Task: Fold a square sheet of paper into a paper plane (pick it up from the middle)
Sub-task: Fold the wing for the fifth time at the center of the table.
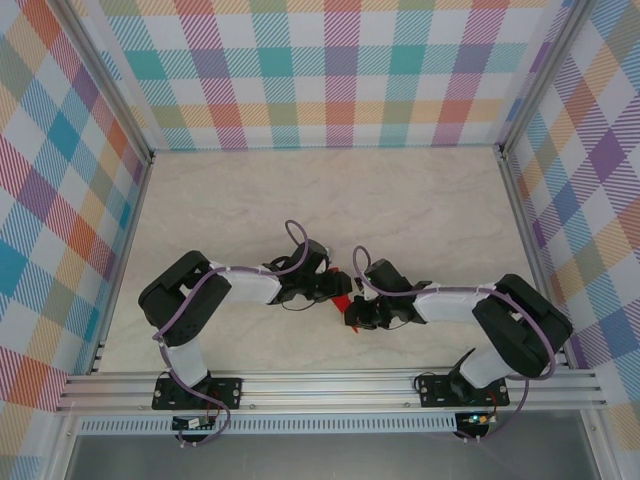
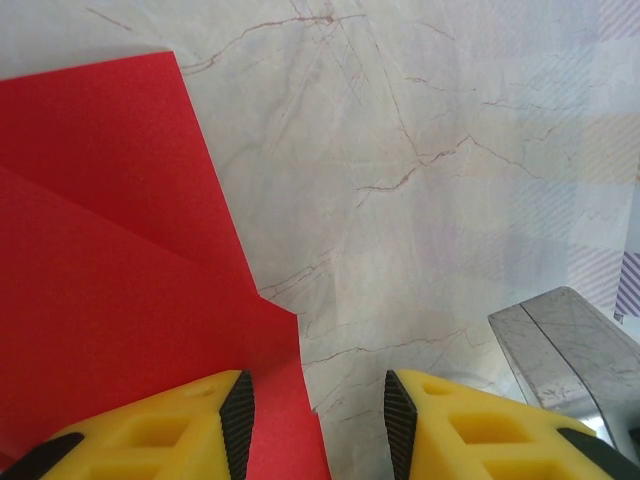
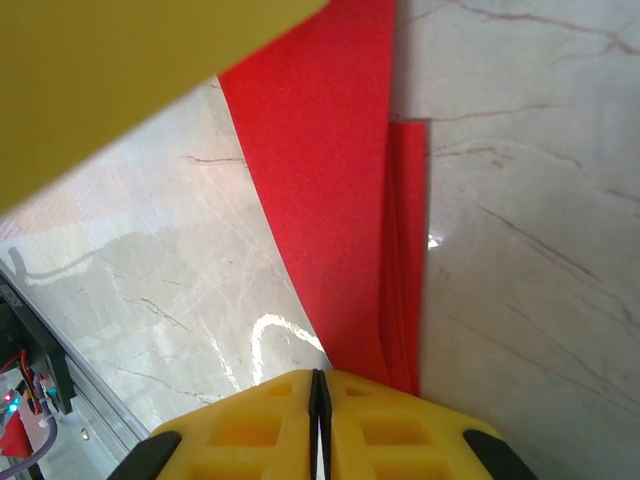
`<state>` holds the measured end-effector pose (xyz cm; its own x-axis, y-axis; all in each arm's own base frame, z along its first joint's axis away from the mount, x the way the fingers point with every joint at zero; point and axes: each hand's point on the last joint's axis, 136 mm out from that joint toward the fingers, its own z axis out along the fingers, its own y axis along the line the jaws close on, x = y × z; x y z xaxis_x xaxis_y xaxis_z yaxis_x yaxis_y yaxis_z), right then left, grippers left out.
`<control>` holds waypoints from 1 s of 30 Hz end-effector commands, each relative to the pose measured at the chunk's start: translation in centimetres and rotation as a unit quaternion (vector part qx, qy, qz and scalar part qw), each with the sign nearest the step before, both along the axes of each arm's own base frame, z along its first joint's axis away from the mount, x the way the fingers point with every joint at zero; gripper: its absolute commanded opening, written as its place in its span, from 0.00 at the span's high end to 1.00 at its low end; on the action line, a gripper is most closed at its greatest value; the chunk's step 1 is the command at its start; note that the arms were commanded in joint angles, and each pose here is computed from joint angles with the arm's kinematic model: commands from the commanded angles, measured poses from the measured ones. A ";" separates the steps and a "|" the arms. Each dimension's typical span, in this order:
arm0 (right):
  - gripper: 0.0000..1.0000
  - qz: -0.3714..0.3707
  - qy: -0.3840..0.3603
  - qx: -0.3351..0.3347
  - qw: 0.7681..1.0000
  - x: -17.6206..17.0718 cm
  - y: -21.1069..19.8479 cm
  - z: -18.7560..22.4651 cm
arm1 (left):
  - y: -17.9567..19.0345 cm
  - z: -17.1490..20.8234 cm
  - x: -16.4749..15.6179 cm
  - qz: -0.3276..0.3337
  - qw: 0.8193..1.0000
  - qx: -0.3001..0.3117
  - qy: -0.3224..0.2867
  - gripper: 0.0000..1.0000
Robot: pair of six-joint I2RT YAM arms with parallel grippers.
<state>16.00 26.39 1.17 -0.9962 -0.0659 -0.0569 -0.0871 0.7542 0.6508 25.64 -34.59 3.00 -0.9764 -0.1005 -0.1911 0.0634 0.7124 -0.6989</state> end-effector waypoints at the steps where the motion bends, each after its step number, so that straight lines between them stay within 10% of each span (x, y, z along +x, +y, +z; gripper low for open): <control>1: 0.88 -0.011 0.072 -0.067 0.995 -3.6 -3.7 -3.1 | 2.4 -5.5 -2.8 -0.012 0.995 0.079 0.061 0.58; 30: 0.84 -0.038 -0.017 0.061 0.997 1.7 1.1 4.9 | 1.8 -5.0 -2.6 -0.017 0.995 0.069 0.064 0.58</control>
